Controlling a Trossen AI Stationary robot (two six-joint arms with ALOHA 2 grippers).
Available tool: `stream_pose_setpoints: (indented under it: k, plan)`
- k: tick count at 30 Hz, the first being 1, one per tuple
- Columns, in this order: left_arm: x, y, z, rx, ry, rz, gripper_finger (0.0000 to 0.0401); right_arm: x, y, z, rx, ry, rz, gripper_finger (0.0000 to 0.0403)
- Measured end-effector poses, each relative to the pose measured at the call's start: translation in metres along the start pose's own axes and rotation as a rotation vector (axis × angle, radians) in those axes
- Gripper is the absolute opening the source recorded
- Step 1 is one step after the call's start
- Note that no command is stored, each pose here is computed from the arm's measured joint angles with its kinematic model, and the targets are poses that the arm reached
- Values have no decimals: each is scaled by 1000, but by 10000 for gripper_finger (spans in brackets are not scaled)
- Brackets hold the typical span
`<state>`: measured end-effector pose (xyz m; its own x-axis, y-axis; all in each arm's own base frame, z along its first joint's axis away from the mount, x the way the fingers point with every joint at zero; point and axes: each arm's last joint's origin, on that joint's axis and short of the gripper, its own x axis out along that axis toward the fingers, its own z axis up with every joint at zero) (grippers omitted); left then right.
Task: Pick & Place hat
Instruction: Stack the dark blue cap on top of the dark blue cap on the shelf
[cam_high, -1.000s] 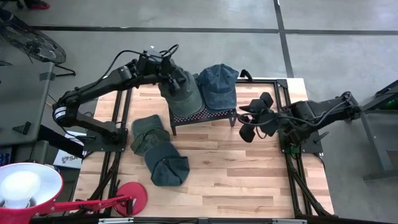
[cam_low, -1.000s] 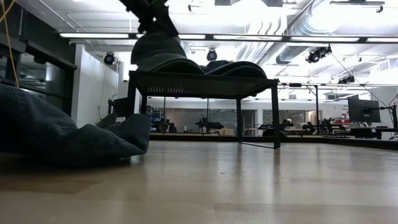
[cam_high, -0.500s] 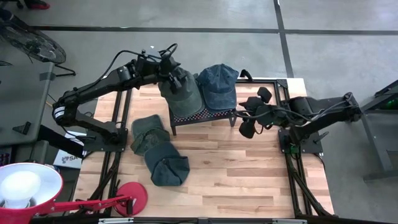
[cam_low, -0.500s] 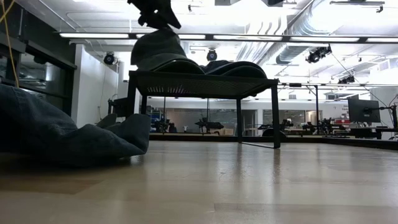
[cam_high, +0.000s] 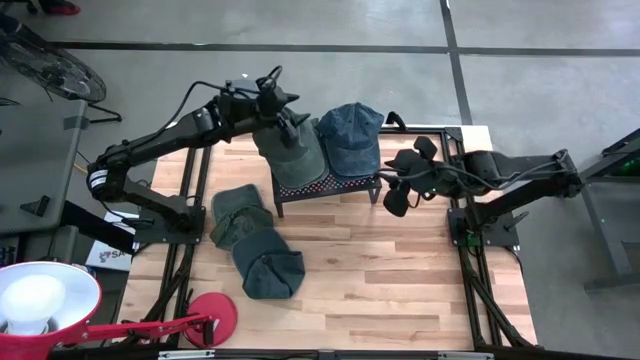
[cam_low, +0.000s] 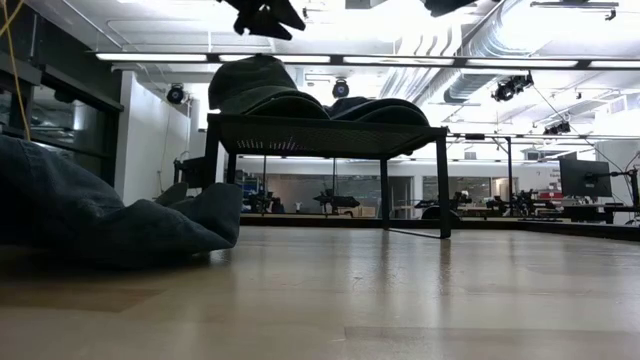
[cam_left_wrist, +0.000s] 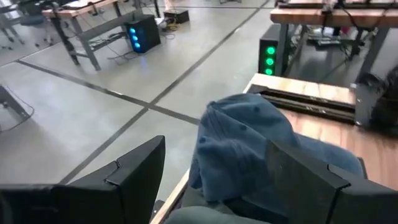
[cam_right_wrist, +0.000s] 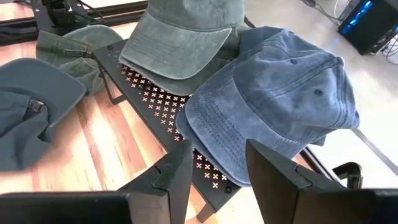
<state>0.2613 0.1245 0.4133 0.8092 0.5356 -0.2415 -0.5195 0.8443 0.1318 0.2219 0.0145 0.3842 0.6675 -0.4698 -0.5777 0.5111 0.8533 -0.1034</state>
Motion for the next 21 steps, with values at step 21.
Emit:
stream_pose_setpoints:
  k: [21]
  plan:
    - [-59,-93,-13,-209,370,-240,270,0,1,-1,-15,24,51,142]
